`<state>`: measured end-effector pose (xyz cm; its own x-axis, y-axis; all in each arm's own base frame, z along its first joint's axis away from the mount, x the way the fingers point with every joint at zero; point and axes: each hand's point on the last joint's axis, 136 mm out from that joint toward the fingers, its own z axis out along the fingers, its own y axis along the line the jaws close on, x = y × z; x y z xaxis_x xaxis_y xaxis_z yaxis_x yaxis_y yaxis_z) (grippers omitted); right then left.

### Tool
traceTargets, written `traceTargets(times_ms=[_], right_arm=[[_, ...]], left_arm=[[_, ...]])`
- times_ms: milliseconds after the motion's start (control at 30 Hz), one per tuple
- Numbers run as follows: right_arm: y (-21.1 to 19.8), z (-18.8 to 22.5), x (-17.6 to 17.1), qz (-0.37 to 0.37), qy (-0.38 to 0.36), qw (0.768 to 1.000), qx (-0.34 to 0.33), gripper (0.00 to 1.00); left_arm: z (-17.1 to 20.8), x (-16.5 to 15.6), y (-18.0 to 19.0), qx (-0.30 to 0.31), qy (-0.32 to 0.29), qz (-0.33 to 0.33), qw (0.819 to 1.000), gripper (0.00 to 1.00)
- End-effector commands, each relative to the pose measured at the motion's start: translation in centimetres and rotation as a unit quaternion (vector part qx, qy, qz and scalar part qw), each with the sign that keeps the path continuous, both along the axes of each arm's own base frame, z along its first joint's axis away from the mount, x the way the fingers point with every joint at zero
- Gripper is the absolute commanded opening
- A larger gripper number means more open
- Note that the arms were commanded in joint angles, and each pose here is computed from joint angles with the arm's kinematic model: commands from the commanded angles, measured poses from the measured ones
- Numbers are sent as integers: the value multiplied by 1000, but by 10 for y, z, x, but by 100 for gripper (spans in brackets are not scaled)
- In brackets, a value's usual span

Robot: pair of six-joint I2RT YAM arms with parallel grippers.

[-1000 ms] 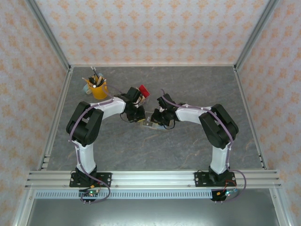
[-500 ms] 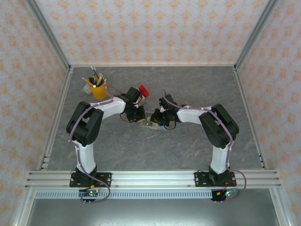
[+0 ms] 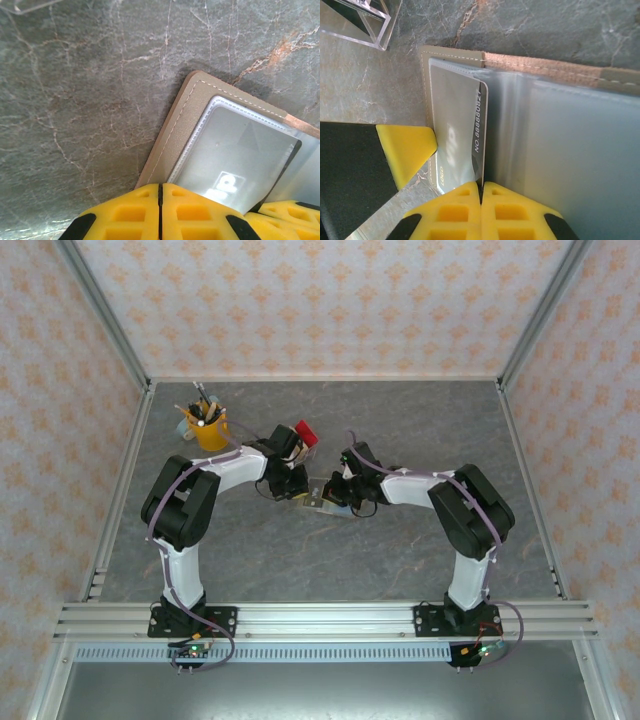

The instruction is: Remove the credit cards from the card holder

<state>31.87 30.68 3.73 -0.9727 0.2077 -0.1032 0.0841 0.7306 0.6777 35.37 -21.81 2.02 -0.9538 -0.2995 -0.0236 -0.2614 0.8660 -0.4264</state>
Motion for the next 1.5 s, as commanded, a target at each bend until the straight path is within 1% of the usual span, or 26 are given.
traceTargets(times_ms=[0,267,533,667,700,800,900,1000,1200,1267,1467], right_arm=[[4,14,2,8,-20,1000,12,3],[-14,8,-9,13,-8,1000,-28,2],[-21,3,-19,23,5,999,-38,2],[-22,2,-18,17,8,999,-40,1],[-22,1,-17,16,9,999,-42,1],[-22,0,-17,18,12,999,-47,1],[-21,-2,-18,22,16,999,-46,1],[-19,-3,-17,26,18,999,-44,1],[-19,-3,-18,32,19,998,-48,1],[-19,-2,-18,34,19,998,-48,1],[-22,3,-21,40,10,998,-51,0]], left_arm=[[-31,-30,23,65,55,-2,996,9],[-25,-28,26,70,46,-2,996,14],[-20,-26,21,58,39,-6,998,12],[-10,-21,14,38,26,-10,999,11],[2,-18,10,23,10,-11,1000,10],[19,-11,2,-3,-17,-17,1000,10],[25,-8,-3,-16,-28,-17,999,9],[20,-6,-10,-35,-22,-19,999,9],[10,-7,-19,-39,-9,-24,999,8],[-5,-11,-16,-26,12,-22,999,8],[-23,-19,1,25,40,-14,999,6]])
